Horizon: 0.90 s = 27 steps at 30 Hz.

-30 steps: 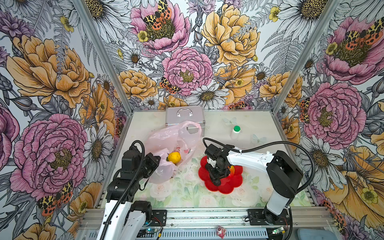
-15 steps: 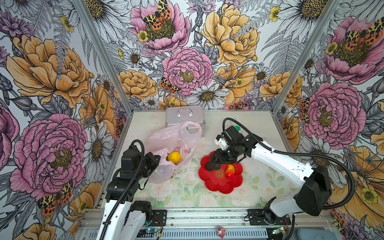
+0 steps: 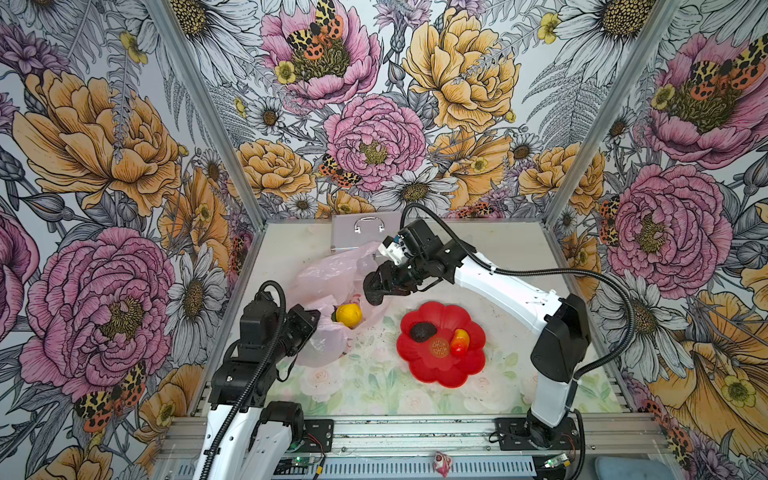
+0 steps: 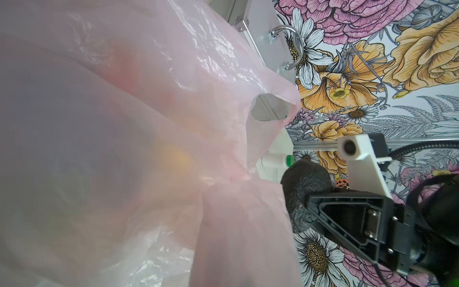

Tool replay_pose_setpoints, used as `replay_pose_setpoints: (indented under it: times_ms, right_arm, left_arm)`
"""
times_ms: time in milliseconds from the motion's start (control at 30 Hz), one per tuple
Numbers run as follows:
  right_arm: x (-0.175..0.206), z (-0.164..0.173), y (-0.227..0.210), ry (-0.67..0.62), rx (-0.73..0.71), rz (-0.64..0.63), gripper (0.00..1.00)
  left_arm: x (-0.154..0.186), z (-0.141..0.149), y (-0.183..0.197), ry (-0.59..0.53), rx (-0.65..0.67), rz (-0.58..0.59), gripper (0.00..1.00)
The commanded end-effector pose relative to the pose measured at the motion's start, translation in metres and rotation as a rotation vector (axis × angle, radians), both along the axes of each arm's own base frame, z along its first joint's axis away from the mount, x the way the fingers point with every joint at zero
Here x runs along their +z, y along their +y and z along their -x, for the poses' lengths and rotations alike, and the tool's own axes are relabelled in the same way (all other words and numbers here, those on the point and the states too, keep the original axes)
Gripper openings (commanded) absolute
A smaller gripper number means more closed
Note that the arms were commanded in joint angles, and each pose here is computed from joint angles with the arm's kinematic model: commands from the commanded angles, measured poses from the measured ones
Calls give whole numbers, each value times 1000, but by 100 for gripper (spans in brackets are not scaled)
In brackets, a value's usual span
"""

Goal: Place the fruits into the plastic bag
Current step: Place the fruit in the plastic bag.

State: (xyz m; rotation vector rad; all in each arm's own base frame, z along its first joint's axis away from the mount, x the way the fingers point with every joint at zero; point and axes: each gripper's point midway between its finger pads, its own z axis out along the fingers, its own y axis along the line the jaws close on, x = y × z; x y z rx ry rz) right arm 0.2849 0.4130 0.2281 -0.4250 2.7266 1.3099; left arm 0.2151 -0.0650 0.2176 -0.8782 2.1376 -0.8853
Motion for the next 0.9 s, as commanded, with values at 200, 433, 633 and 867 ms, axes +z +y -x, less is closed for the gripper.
replay_pose_setpoints:
  times_ms: [200, 433, 633, 867]
  right_arm:
    - [-10, 13, 53, 55, 94, -48, 39]
    - [-28, 21, 67, 101, 124, -34, 39]
    - [-35, 27, 75, 124, 151, -38, 52]
    - [-33, 26, 79, 119, 168, -53, 61]
  left_arm:
    - [16, -7, 1, -64, 12, 16, 0]
    - [14, -13, -2, -59, -2, 14, 0]
    - [12, -21, -4, -53, -14, 15, 0]
    - [14, -30, -6, -52, -25, 11, 0]
